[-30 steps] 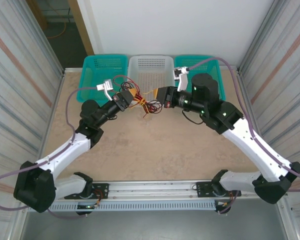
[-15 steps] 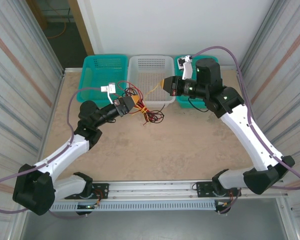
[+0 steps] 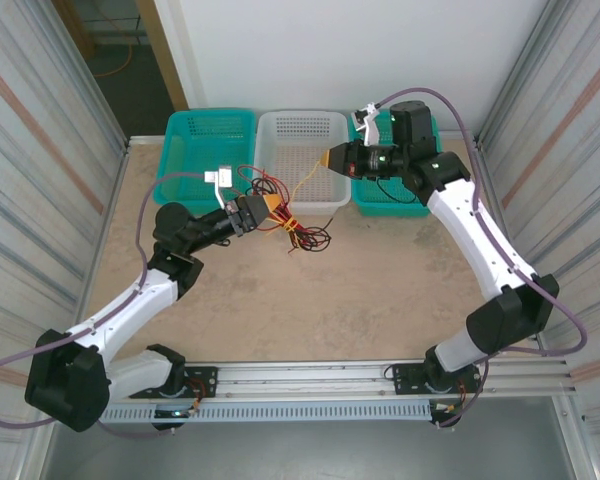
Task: Untangle the cables
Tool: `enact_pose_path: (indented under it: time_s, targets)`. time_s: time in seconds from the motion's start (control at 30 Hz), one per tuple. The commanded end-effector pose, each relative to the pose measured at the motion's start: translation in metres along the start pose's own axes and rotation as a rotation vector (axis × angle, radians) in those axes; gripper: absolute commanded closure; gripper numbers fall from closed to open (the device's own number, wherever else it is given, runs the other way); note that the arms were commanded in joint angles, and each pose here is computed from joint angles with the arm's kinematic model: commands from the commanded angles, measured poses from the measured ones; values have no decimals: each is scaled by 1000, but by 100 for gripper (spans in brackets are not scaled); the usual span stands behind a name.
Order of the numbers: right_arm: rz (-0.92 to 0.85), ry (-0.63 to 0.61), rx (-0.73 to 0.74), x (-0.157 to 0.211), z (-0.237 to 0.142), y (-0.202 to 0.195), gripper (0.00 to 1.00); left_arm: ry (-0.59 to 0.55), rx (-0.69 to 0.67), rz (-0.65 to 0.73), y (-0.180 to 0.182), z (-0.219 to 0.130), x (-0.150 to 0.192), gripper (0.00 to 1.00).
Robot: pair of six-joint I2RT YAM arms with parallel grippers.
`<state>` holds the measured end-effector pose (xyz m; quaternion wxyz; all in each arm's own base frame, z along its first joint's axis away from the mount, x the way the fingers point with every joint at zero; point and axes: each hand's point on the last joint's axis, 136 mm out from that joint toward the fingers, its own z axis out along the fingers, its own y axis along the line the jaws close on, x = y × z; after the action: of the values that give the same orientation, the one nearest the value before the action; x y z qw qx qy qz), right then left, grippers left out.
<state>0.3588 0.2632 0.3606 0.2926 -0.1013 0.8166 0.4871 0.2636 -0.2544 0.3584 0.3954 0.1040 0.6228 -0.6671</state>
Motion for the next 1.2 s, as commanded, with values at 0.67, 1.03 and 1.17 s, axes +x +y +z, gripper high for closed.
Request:
enact_pose_path:
  time_s: [0.67,1.03,1.17]
  targets:
    - [338,-159,-287,54,88,-39,100,-488,34,152,-58,-28,-96,100]
    - [477,-87,-343,157,123,-17,100,-662,-244,131,26,-77,-115,100]
    - [394,-49,-317,175,113,16,100,-609,-350,201,41,-76,-109,100]
